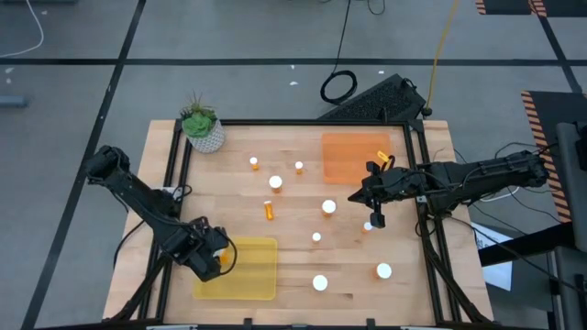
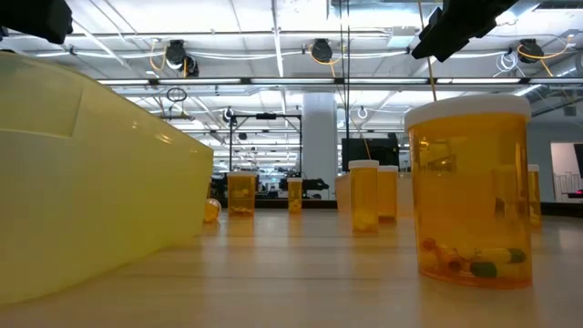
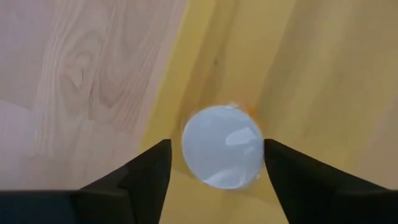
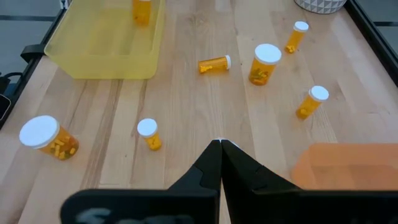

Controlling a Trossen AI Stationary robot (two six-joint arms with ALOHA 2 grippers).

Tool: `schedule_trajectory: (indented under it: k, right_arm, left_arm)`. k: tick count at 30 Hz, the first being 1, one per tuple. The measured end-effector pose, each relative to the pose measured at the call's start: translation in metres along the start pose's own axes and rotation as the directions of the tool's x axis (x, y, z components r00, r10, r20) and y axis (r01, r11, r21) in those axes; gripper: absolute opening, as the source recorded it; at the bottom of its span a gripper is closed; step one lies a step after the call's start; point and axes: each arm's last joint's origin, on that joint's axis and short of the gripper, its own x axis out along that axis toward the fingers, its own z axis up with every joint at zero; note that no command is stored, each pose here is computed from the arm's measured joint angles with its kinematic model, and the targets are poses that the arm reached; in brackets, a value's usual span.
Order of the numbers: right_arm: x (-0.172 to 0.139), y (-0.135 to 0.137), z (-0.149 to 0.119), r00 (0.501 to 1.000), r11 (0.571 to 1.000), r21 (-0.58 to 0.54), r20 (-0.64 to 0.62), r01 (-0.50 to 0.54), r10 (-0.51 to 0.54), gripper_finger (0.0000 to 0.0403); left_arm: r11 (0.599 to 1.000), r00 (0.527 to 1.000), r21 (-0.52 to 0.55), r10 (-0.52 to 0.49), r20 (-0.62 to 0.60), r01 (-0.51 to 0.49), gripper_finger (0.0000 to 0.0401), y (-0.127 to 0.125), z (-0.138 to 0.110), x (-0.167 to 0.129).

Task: Pick and place medicine bottles into bin by pill shape (circle, oval)
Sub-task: Put the large pill bottle into the yellow bin

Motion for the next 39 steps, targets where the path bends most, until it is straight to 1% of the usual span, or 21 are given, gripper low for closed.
schedule_trajectory:
  k: [4, 8, 15, 21, 26, 31, 34, 39]
  right_arm:
    - [0.000, 0.000, 0.000, 1.000, 1.000, 0.000, 0.000, 0.000, 0.000, 0.0000]
    - [0.000, 0.000, 0.000, 1.000, 1.000, 0.000, 0.000, 0.000, 0.000, 0.0000]
    - [0.000, 0.000, 0.000, 1.000, 1.000, 0.000, 0.000, 0.000, 0.000, 0.0000]
    - [0.000, 0.000, 0.000, 1.000, 1.000, 0.000, 0.000, 0.000, 0.000, 0.0000]
    - [0.000, 0.000, 0.000, 1.000, 1.000, 0.000, 0.000, 0.000, 0.000, 0.0000]
    - [0.000, 0.000, 0.000, 1.000, 1.000, 0.007, 0.000, 0.000, 0.000, 0.0000]
    - [0.000, 0.000, 0.000, 1.000, 1.000, 0.020, 0.000, 0.000, 0.000, 0.0000]
    - [0.000, 0.000, 0.001, 1.000, 0.997, 0.071, 0.014, -0.002, 0.001, 0.0000]
  left_arm:
    - [1.000, 1.000, 0.000, 0.000, 0.001, 0.000, 0.0275, 0.000, 0.000, 0.000]
    - [1.000, 1.000, 0.000, 0.000, 0.002, 0.000, 0.0276, 0.000, 0.000, 0.000]
    - [1.000, 1.000, -0.001, -0.010, -0.003, 0.010, 0.0256, -0.001, 0.000, 0.000]
    - [0.998, 0.998, 0.004, -0.060, 0.000, 0.060, 0.0242, -0.005, 0.002, 0.000]
    - [0.998, 0.998, 0.004, -0.061, 0.001, 0.061, 0.0235, -0.005, 0.002, 0.000]
    - [0.997, 0.998, 0.028, -0.068, -0.004, 0.068, 0.0223, -0.006, 0.002, -0.002]
    - [0.995, 0.996, 0.041, -0.092, 0.001, 0.092, 0.0216, -0.008, 0.006, -0.007]
    - [0.989, 0.992, 0.087, -0.121, 0.028, 0.118, 0.0204, -0.014, 0.012, -0.018]
